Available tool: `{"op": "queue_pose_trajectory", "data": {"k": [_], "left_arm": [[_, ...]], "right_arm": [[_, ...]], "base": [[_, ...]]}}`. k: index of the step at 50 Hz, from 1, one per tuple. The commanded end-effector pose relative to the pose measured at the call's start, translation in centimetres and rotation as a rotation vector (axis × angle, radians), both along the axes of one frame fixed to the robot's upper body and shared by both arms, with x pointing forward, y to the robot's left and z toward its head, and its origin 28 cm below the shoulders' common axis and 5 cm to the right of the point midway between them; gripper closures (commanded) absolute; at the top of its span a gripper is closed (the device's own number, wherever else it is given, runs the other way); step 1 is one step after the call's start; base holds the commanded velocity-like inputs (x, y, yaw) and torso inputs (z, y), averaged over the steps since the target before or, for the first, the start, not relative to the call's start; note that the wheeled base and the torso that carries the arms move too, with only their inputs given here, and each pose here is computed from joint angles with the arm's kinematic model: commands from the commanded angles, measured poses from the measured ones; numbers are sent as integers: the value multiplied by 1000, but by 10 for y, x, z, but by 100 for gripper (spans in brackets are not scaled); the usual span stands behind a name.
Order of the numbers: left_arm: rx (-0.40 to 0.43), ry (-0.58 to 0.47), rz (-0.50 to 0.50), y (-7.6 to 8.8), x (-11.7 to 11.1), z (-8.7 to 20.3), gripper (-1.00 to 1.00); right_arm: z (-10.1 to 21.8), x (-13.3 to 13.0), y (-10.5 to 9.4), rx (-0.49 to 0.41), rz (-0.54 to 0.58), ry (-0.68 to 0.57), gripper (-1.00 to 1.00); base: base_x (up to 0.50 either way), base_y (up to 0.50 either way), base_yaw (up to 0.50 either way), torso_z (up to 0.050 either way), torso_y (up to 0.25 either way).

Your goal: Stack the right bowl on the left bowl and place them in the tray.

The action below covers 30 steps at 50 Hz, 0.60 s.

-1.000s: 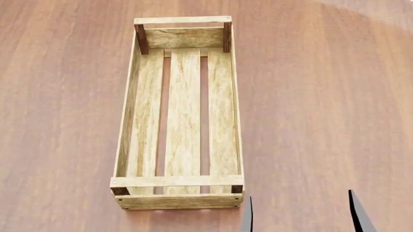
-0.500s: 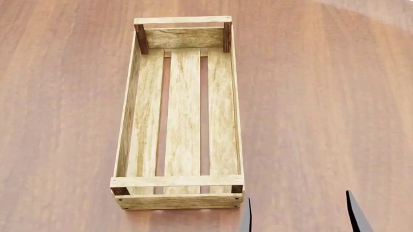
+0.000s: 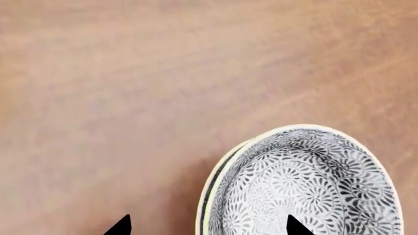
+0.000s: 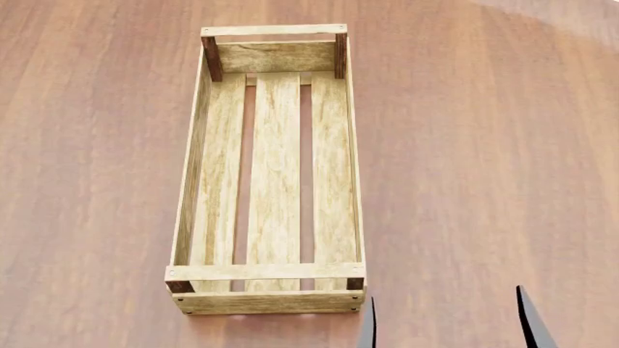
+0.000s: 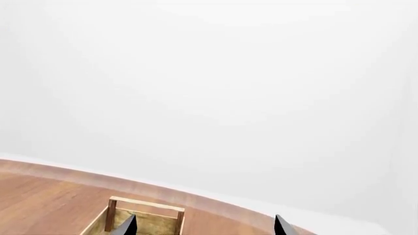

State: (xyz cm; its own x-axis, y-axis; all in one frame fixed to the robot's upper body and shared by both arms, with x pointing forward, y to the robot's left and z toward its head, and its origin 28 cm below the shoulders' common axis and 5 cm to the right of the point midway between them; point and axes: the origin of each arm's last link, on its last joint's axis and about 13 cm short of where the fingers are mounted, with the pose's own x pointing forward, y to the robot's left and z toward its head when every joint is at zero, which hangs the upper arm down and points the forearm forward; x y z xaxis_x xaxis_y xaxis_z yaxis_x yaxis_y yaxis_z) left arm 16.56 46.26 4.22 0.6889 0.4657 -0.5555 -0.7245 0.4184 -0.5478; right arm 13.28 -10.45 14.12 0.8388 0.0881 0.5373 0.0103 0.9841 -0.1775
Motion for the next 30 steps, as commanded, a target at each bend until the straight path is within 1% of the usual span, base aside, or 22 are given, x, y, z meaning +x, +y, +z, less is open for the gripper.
{"op": "queue_pose_trajectory", "data": {"k": [1, 11, 12, 21, 30], "left_arm": [[-1, -14, -5, -5, 2, -12, -100], [0, -14, -10, -6, 3, -15, -100], [-1, -12, -7, -5, 2, -16, 100], [22, -2, 0, -5, 1, -14, 100], [81, -36, -47, -9, 6, -4, 100]], "right_arm": [[2, 2, -1, -12, -13, -22, -100], [1, 2, -1, -14, -12, -20, -100], [1, 2, -1, -14, -12, -18, -100], [0, 2, 0, -17, -11, -16, -100], [-2, 3, 0, -27, -7, -8, -100]], "base": [[0, 0, 0, 0, 0], [0, 0, 0, 0, 0], [0, 0, 0, 0, 0], [0, 0, 0, 0, 0], [0, 0, 0, 0, 0]]}}
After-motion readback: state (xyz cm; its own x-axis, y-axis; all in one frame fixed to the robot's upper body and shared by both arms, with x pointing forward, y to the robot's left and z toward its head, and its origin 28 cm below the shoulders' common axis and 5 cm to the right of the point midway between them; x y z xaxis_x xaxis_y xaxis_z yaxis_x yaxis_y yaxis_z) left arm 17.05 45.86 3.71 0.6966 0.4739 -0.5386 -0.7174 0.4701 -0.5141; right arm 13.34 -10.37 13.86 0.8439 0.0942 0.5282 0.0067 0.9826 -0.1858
